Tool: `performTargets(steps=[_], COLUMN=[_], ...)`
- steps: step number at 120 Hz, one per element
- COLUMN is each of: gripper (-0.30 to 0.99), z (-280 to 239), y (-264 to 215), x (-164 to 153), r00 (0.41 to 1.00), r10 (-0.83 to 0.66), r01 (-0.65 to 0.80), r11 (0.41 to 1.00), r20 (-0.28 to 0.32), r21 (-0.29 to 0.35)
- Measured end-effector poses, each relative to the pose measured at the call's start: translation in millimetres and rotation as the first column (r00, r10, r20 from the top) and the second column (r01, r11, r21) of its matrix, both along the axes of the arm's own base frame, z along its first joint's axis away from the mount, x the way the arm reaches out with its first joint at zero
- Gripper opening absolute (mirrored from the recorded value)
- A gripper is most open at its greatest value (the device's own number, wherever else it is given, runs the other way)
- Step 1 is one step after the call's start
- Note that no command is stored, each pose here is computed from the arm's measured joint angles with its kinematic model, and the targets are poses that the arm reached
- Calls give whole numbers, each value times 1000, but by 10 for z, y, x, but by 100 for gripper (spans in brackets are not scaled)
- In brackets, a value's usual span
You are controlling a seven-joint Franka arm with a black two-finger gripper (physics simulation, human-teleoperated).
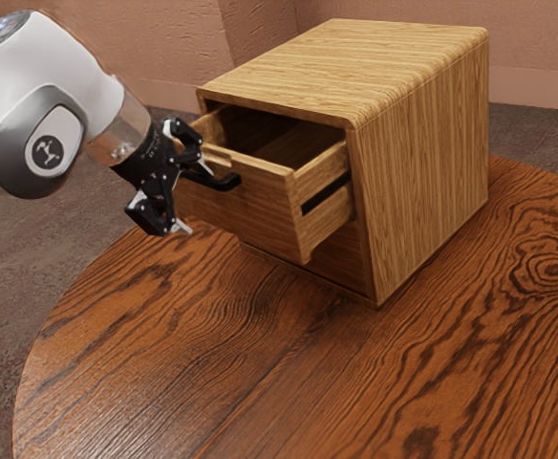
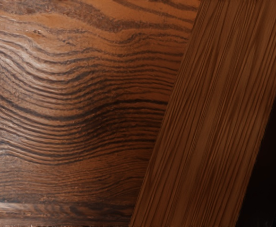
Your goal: Pull the drawer handle with one arm to open the drawer
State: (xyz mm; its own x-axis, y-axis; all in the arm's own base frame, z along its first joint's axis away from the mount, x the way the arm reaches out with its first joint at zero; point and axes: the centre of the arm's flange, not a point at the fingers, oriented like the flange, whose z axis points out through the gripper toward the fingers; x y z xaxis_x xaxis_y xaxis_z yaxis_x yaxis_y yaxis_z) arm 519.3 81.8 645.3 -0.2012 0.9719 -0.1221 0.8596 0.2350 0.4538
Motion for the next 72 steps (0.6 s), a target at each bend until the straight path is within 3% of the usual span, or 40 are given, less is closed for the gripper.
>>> performTargets(steps=[50, 65, 72], gripper=[69, 69, 69], z=[24, 577, 1002], y=[51, 120, 116], x=[-1116, -1477, -1376], r00=[993, 980, 985], r10=[-4, 15, 17], r01=[3, -18, -22], r11=[1000, 1000, 999], r20=[122, 199, 173], r21=[5, 14, 26])
